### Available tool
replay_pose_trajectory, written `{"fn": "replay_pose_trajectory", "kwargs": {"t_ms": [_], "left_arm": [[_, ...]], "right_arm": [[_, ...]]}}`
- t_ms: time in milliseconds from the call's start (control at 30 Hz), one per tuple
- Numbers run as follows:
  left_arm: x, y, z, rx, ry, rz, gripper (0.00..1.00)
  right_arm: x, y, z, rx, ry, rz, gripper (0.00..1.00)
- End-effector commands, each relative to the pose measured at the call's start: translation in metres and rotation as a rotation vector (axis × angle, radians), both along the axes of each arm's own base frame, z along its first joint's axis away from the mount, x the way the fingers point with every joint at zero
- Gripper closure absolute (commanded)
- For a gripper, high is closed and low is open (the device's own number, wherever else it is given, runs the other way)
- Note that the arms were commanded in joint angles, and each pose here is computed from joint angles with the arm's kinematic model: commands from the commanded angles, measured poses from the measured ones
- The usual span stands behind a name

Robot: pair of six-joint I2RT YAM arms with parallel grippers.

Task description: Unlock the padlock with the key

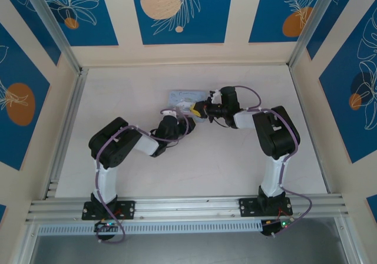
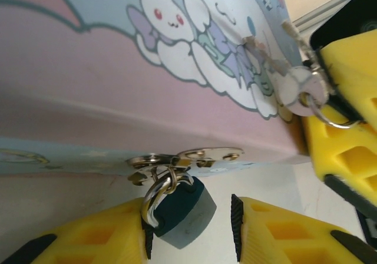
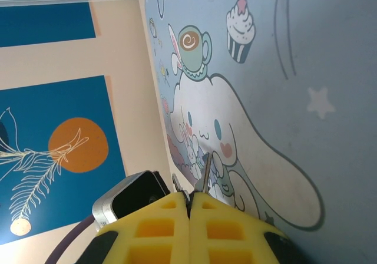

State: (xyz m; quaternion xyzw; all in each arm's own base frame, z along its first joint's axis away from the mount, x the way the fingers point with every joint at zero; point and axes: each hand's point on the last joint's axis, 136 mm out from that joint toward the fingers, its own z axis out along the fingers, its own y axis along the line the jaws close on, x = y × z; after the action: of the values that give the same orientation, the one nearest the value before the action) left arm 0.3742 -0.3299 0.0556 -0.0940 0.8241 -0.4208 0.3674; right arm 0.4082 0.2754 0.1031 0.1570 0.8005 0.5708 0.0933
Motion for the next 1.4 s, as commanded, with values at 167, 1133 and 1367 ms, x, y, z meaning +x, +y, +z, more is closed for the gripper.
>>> {"fn": "replay_pose_trajectory", "kwargs": {"t_ms": [167, 1133, 1367], "left_arm": [[-0.003, -0.009, 0.018, -0.131, -0.025, 0.020, 0.58], [0.001, 0.007, -0.024, -0.077, 0.087, 0.218, 0.61], [0.001, 0.007, -0.030, -0.073, 0.101, 0.235, 0.67]], "right_arm": [[-0.001, -0.006, -0.025, -0.022, 0.073, -0.019, 1.00], [-0.001, -0.010, -0.027, -0.017, 0.081, -0.025, 1.00], [-0.002, -0.011, -0.028, -0.015, 0.083, -0.025, 1.00]]}}
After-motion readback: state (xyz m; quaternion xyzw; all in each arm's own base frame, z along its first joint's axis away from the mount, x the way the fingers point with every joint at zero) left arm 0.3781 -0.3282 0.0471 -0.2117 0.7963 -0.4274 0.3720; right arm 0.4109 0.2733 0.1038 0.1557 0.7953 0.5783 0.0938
